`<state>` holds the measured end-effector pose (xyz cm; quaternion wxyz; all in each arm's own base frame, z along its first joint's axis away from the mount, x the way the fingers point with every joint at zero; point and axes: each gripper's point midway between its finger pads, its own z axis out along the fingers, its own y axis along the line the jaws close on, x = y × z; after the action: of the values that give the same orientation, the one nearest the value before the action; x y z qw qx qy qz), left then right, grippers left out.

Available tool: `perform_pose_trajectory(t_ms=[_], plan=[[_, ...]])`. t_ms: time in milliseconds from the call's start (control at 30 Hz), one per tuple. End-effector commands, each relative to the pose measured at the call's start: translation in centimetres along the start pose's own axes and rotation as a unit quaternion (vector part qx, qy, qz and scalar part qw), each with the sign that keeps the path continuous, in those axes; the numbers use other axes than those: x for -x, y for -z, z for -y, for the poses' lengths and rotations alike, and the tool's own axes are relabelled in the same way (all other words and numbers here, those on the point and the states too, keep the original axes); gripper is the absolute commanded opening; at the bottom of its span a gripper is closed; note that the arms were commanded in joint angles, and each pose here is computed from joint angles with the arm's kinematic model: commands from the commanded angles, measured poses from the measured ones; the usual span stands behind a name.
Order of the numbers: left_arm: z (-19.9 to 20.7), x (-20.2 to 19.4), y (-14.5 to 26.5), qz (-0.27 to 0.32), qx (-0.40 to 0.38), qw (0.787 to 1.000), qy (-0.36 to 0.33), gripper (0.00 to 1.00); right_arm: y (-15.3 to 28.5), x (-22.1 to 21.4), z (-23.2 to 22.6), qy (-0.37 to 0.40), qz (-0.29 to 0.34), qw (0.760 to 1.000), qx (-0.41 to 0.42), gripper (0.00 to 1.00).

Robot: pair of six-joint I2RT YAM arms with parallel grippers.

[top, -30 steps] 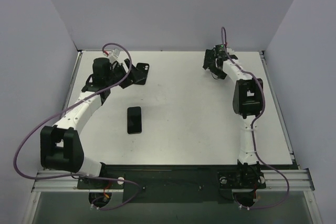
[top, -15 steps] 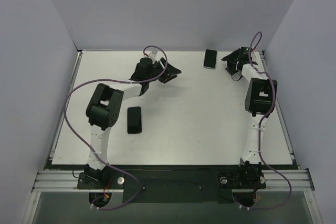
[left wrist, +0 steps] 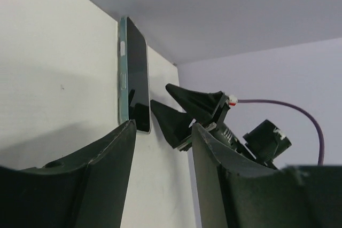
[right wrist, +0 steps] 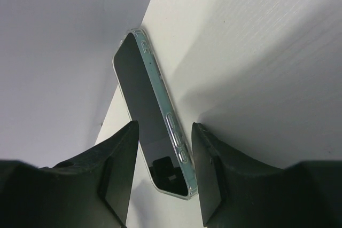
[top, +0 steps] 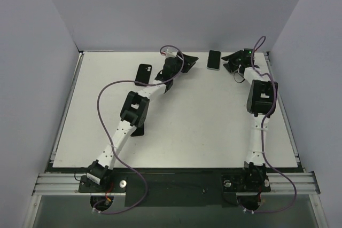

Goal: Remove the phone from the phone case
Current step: Move the phone to the center of the board.

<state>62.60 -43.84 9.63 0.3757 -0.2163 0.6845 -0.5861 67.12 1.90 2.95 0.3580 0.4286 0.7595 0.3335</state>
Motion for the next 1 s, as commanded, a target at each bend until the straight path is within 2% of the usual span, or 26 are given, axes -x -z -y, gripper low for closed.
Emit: perform_pose_trajectory(t_ms=[0,133,267,367,433,467,500,533,567,600,633,667,700,733,767,800,833,867,900,933,967], plan=[[0.5,1.3,-1.3,0.097,-0.017,0.994,0.056,0.54,0.3,-1.0,1.9,-0.001,-0.013,0.999,-0.034,0.40],[-1.0,-0.9,-2.0,0.109,-0.012,0.988,0.110,0.54,0.3,-2.4,1.8,0.003,-0.038,0.999,-0.031,0.40],[-2.8,-1.0,-1.8,0.111,-0.001,0.978,0.174,0.56,0.8,-2.5,1.9,0.007,-0.043,0.998,-0.038,0.38],[-1.4,-0.8,-1.7,0.102,-0.033,0.974,0.198,0.55,0.2,-4.3,1.7,0.027,-0.068,0.996,-0.057,0.34],[0.7,-0.7,-1.5,0.090,-0.050,0.978,0.181,0.54,0.0,-5.3,2.2,0.024,-0.076,0.995,-0.065,0.32],[0.4,-1.2,-1.4,0.080,-0.039,0.984,0.157,0.55,0.1,-5.3,2.5,0.024,-0.073,0.994,-0.073,0.31],[2.9,-0.7,-1.2,0.074,-0.050,0.985,0.145,0.55,0.2,-5.8,2.4,0.034,-0.074,0.994,-0.074,0.30],[1.5,-1.1,-0.9,0.063,-0.025,0.990,0.123,0.55,0.2,-5.9,2.5,0.039,-0.072,0.994,-0.078,0.30],[4.5,0.3,-0.6,0.070,-0.041,0.991,0.111,0.55,0.5,-6.6,2.9,0.044,-0.080,0.992,-0.091,0.29],[3.8,-0.5,-0.1,0.048,-0.027,0.994,0.090,0.55,0.6,-6.6,3.2,0.042,-0.081,0.991,-0.099,0.27],[6.5,0.5,0.5,0.050,-0.040,0.995,0.075,0.55,0.6,-6.9,3.3,0.042,-0.082,0.990,-0.103,0.23],[5.6,0.1,1.1,0.039,-0.020,0.997,0.059,0.55,0.7,-6.9,3.7,0.037,-0.082,0.990,-0.113,0.20],[9.1,1.2,1.8,0.043,-0.039,0.998,0.036,0.55,0.8,-7.1,3.7,0.034,-0.083,0.989,-0.114,0.13],[7.7,0.6,2.5,0.032,-0.019,0.999,0.025,0.55,0.8,-7.3,3.8,0.033,-0.087,0.989,-0.117,0.09],[10.6,1.4,3.3,0.034,-0.034,0.999,0.004,0.55,1.0,-7.6,4.1,0.040,-0.091,0.987,-0.130,0.03],[9.9,0.9,3.9,0.023,-0.018,1.000,-0.004,0.55,1.1,-7.4,3.7,0.046,-0.088,0.986,-0.132,0.00],[12.5,1.6,4.9,0.027,-0.031,0.999,-0.025,0.55,1.3,-7.8,4.0,0.054,-0.096,0.984,-0.140,0.00],[11.5,1.2,5.5,0.019,-0.011,0.999,-0.030,0.55,1.5,-7.8,4.1,0.057,-0.096,0.983,-0.144,0.00],[14.2,1.9,6.5,0.024,-0.024,0.998,-0.048,0.55,2.0,-7.7,4.1,0.061,-0.097,0.982,-0.151,0.00],[13.8,1.7,7.2,0.018,-0.011,0.998,-0.052,0.55,2.1,-9.5,4.3,0.067,-0.112,0.979,-0.156,0.00],[15.7,2.3,8.1,0.024,-0.020,0.997,-0.064,0.55,2.6,-9.5,3.3,0.071,-0.109,0.981,-0.145,0.00]])
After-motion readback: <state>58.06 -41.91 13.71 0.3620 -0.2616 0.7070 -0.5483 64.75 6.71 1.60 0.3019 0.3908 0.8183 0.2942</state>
